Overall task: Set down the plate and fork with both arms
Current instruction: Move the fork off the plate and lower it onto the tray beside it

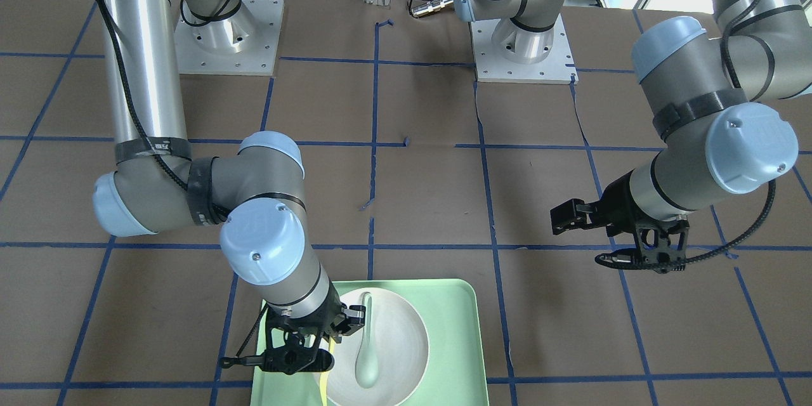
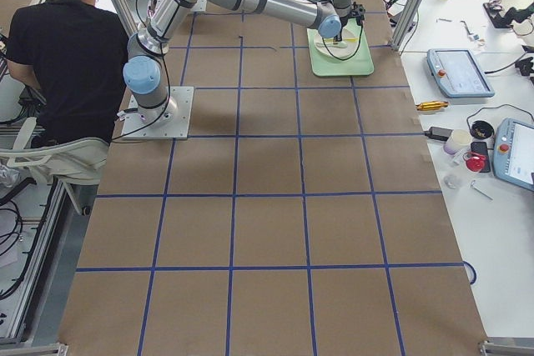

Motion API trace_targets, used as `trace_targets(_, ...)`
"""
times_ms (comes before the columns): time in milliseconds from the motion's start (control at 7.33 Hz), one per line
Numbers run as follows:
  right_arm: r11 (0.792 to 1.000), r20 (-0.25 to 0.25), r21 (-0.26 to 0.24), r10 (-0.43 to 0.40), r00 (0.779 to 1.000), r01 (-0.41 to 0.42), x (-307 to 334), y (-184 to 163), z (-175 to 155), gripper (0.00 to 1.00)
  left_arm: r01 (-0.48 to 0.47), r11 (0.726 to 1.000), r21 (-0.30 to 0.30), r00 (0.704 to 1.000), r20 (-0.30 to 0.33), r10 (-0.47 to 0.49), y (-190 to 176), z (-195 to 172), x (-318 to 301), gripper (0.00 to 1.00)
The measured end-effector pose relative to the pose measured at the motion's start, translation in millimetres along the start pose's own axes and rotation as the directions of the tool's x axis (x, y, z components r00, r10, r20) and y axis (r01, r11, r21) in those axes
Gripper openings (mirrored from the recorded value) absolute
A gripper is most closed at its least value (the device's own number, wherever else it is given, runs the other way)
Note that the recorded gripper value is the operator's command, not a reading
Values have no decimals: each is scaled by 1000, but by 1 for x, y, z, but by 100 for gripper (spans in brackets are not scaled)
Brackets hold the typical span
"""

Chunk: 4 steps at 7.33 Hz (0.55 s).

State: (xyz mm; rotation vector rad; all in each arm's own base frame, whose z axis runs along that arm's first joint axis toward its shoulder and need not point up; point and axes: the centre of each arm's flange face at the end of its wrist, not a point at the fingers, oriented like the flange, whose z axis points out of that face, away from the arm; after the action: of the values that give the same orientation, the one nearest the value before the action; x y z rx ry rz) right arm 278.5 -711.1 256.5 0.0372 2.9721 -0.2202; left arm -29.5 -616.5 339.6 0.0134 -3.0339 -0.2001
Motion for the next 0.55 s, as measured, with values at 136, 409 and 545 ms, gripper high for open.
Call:
trace_targets(136, 1000, -6, 2, -11, 1000, 11, 28, -9, -7, 0, 0, 1000, 3, 1000, -1, 0, 1, -2, 1, 100)
trace_targets(409, 999, 30, -43, -33, 999, 34, 63, -15, 15, 0, -1, 1000, 6, 1000, -3, 1, 3, -4, 3, 100)
trace_targets(545, 997, 86, -67, -34, 996, 40, 64, -13, 29, 7, -1, 1000, 9, 1000, -2, 1, 4, -6, 3, 100)
